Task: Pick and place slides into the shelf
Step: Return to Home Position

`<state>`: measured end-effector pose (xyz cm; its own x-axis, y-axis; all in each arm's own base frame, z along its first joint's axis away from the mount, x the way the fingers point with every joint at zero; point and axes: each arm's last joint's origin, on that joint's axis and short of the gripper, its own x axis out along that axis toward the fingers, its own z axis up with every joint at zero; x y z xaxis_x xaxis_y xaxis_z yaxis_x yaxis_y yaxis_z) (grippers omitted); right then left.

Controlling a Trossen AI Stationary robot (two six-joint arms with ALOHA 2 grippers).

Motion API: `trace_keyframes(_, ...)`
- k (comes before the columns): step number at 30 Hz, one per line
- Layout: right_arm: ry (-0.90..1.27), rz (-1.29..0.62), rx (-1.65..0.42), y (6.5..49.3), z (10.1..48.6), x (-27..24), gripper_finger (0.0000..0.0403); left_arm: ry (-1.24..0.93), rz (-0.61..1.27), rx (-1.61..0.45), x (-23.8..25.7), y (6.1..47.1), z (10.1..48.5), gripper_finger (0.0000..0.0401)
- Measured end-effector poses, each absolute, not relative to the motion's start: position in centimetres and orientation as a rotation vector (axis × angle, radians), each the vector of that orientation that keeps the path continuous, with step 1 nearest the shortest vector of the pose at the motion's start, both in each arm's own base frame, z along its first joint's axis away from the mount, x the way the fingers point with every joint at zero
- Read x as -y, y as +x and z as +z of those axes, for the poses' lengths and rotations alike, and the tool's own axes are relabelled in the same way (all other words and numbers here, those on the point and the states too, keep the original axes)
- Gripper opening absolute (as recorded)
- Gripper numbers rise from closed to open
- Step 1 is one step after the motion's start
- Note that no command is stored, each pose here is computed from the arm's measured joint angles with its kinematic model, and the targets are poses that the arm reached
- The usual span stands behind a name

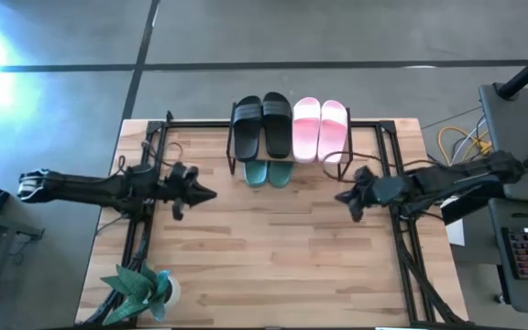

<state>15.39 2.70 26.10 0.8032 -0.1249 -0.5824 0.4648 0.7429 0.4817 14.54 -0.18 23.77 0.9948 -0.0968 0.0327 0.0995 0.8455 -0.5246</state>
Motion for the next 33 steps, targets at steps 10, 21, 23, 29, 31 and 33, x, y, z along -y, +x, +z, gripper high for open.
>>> trace_keyframes(10,0.655,-0.372,-0.403,9.2,23.9,-0.6,0.0009,-0.444,-0.060,0.099,0.0,11.4,21.8,0.0000)
trace_keyframes(21,0.737,-0.462,-0.448,4.0,21.9,0.4,0.0009,-0.267,-0.019,0.138,-0.1,9.9,19.0,0.0000)
trace_keyframes(23,0.771,-0.442,-0.476,3.3,21.6,0.4,0.0009,-0.216,0.008,0.142,-0.2,9.8,18.5,0.0000)
trace_keyframes(29,0.802,-0.467,-0.335,3.0,22.1,0.7,0.0009,-0.295,0.099,0.137,-0.4,9.8,17.8,0.0000)
trace_keyframes(31,0.770,-0.435,-0.305,3.5,22.3,0.6,0.0009,-0.313,0.104,0.123,-0.4,9.9,17.7,0.0000)
trace_keyframes(33,0.709,-0.427,-0.234,4.2,22.4,0.6,0.0009,-0.312,0.105,0.113,-0.4,9.9,17.5,0.0000)
